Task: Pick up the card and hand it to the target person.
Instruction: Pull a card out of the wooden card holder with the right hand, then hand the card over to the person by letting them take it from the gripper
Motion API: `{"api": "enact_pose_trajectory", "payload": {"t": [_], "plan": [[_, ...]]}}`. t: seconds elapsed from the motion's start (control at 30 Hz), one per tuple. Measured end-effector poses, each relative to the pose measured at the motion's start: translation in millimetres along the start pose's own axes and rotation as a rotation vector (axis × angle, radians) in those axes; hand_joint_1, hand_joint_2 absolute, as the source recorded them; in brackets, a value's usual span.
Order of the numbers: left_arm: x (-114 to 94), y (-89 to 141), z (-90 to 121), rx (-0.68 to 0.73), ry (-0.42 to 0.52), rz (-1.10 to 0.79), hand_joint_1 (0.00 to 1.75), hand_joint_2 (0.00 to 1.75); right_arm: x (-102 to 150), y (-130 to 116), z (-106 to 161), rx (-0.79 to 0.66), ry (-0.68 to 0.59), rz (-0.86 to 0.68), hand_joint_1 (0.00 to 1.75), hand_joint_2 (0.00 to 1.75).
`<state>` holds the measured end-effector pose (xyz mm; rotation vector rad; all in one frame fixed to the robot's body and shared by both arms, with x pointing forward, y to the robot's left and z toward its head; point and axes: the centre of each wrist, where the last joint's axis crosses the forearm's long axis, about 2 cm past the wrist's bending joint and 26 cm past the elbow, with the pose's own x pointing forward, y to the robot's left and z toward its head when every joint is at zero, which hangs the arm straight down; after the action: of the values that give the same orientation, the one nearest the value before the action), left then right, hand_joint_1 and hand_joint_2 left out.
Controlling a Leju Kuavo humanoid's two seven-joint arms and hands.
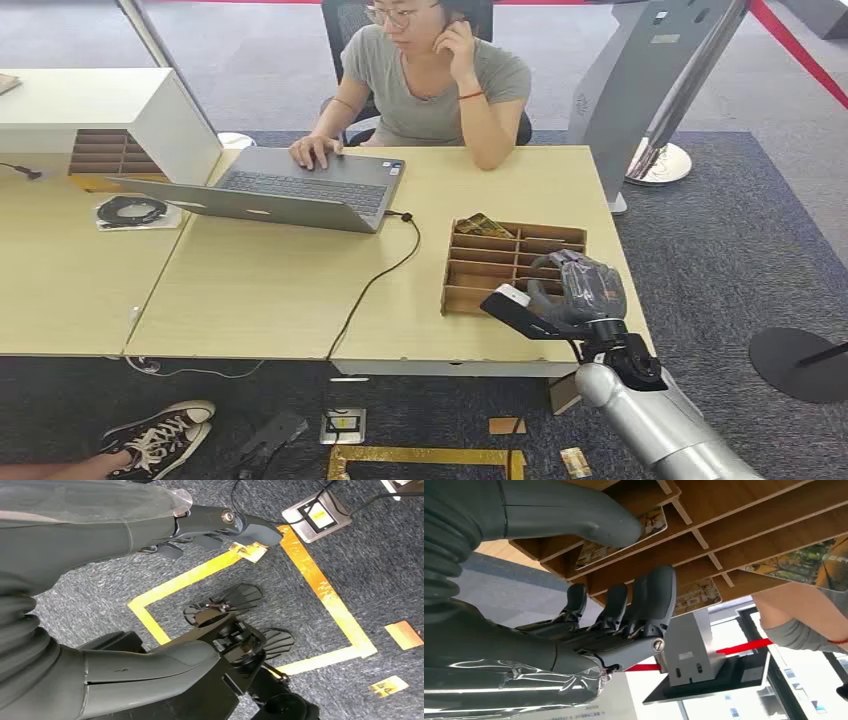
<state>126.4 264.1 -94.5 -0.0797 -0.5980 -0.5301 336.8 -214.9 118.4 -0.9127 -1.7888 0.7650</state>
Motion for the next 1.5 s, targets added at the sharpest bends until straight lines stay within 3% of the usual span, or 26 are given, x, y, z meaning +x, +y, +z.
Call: {"api": "enact_pose_trajectory", "payload": {"t": [0.17,0.4,0.53,0.77,1.5], "plan": [[0,0,0,0.003,-0.003,0.005,0.0,1.75,2,3,0,0.01,-0.003,0.03,1.28,1.75],[2,2,-1,0.008,-0.012,0.007,0.0,1.75,7,6,-2,0.025,-0.014,0.06,1.03,1.75],[3,2,-1,0.01,-0.012,0.01,0.0,1.75,10,6,-1,0.037,-0.024,0.072,1.44,1.75],[0,2,0,0.011,-0.008,0.014,0.0,1.75,21,0,0,0.014,-0.049,0.064,1.69,1.75],[-15,-1,5,0.028,-0.008,0.042,0.0,1.75,56,-76,-2,-0.286,-0.213,-0.061,1.75,1.75]]}}
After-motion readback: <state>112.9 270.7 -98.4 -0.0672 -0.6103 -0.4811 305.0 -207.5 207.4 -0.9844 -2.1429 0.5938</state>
